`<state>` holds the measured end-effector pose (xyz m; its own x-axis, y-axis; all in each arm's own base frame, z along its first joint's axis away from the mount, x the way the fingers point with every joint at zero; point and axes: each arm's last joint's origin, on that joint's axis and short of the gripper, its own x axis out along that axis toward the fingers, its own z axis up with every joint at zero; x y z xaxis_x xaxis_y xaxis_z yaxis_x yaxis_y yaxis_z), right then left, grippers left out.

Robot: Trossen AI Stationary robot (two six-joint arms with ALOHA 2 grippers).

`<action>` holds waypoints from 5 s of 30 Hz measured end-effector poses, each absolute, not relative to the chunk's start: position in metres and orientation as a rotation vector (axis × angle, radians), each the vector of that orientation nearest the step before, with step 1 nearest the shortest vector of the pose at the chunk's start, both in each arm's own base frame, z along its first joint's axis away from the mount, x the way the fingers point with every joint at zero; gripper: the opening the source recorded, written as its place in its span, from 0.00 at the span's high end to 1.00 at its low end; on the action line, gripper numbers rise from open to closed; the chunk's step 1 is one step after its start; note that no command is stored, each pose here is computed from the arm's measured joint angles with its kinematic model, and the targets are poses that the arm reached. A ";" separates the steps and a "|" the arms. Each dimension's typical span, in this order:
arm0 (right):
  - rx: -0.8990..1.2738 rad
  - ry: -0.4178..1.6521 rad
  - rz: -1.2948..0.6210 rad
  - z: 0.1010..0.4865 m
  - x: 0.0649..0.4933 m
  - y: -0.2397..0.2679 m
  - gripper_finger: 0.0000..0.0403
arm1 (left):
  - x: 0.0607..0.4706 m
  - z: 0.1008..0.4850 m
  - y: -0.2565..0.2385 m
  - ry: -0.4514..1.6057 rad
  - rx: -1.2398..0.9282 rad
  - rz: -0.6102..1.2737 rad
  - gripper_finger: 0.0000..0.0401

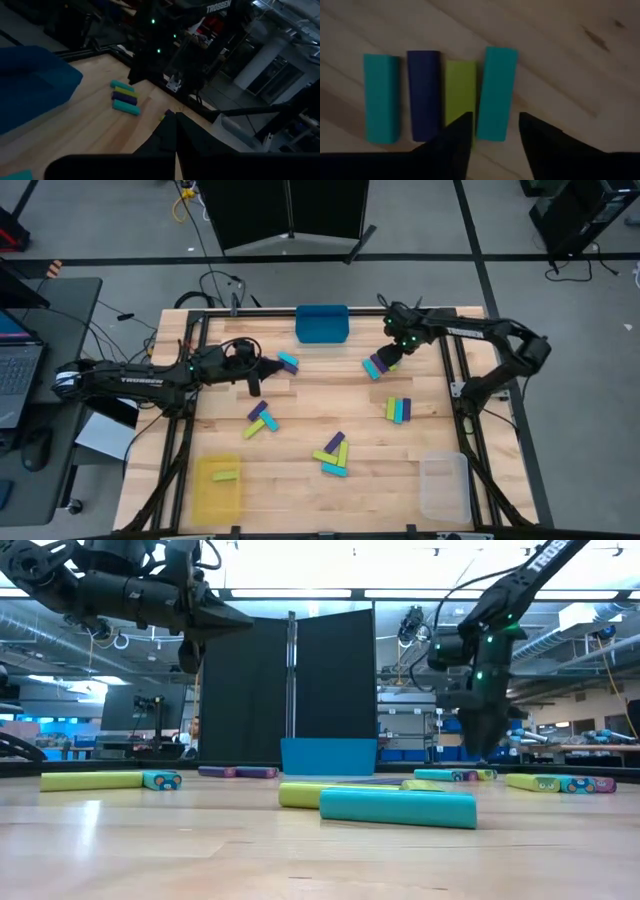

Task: Sort blocks
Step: Put the sky blue block into the white bin, then put the purple block into the blue bin

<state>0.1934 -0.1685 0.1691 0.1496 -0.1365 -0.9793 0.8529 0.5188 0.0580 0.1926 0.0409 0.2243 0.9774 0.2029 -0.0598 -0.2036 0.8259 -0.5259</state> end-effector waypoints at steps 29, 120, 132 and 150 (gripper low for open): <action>0.685 1.308 -0.773 0.135 0.196 -0.188 0.71 | 0.192 0.223 0.043 -0.005 -0.552 0.282 0.98; 0.174 1.509 0.028 0.166 0.124 0.171 0.71 | 0.192 0.222 0.044 0.011 -0.532 0.315 0.98; 0.131 1.575 -0.044 0.159 0.119 0.171 0.71 | 0.192 0.222 0.044 0.012 -0.526 0.317 0.98; 0.145 1.600 -0.076 0.149 0.120 0.177 0.52 | 0.192 0.222 0.044 0.012 -0.526 0.312 0.98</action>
<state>0.1201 0.1767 0.1495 -0.0292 0.0461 -0.9985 0.1400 0.9893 0.0416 0.1918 0.0435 0.2216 0.9528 0.2898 -0.0909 -0.2960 0.8188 -0.4919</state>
